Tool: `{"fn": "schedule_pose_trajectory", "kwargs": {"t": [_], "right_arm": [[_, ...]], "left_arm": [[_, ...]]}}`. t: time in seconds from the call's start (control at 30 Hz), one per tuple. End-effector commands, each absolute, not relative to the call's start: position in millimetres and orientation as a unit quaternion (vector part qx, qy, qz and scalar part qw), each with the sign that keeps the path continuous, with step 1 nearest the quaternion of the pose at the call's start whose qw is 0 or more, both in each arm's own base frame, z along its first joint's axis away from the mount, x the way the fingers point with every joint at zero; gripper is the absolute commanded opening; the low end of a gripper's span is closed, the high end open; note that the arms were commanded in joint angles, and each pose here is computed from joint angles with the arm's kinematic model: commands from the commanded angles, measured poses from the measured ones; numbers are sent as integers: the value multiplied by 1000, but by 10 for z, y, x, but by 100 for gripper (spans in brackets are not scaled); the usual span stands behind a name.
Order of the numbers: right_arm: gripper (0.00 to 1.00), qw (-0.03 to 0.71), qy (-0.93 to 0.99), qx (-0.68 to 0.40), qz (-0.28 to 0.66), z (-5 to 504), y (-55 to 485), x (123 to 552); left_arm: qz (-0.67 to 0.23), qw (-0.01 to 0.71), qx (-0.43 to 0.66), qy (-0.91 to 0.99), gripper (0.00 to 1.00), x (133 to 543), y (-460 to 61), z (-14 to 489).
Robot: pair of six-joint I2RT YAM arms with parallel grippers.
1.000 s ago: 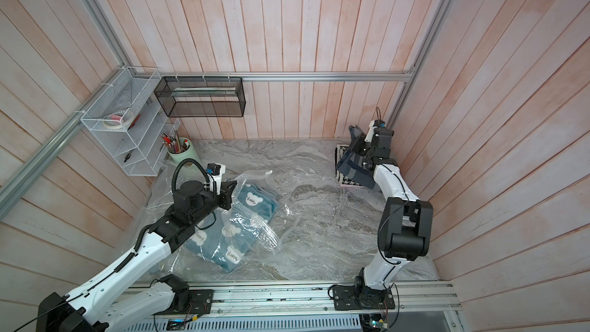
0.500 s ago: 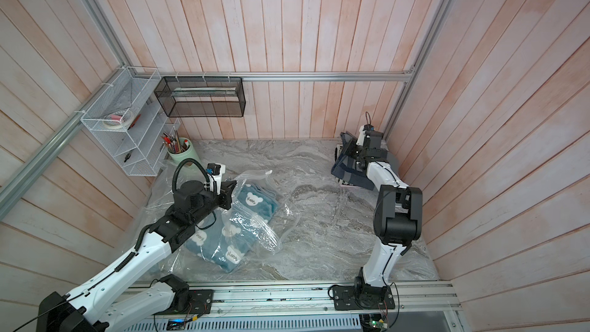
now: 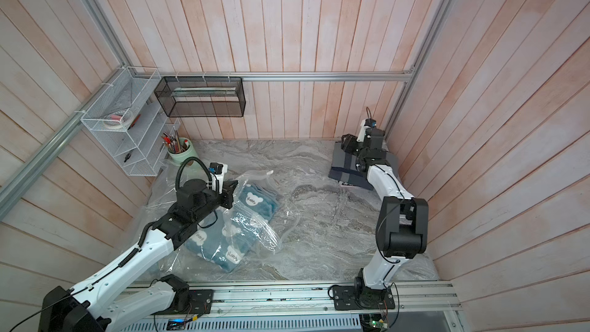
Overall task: Take the blanket out of the vacuum bag
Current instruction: Place the blanket at the corner of the board.
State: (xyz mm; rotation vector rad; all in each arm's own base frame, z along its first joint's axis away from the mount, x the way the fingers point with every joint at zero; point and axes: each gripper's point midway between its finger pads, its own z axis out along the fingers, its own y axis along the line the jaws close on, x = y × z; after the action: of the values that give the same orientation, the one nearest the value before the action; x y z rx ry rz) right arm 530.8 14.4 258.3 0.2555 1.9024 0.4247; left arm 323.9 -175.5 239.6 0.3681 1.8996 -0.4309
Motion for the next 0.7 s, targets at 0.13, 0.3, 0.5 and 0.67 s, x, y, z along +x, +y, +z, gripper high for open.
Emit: {"fn": "schedule_pose_trajectory", "kwargs": {"t": [0.13,0.3,0.5,0.67], "right_arm": [[61,479,842,206,137,1843,-464,5150],[61,437,864,206,146,1440,-389,5214],[61,392,884,195,162,1078,-214,5462],[60,394,882,195,169,996,-222,5682]], "left_arm": [[-193,566,160,785,0,3281,-1796,2596],[-193,572,156,782,0,3240,-1761,2668],[-189,572,150,784,0,3189,-1709,2686],[-179,575,146,785,0,3151,-1648,2724]]}}
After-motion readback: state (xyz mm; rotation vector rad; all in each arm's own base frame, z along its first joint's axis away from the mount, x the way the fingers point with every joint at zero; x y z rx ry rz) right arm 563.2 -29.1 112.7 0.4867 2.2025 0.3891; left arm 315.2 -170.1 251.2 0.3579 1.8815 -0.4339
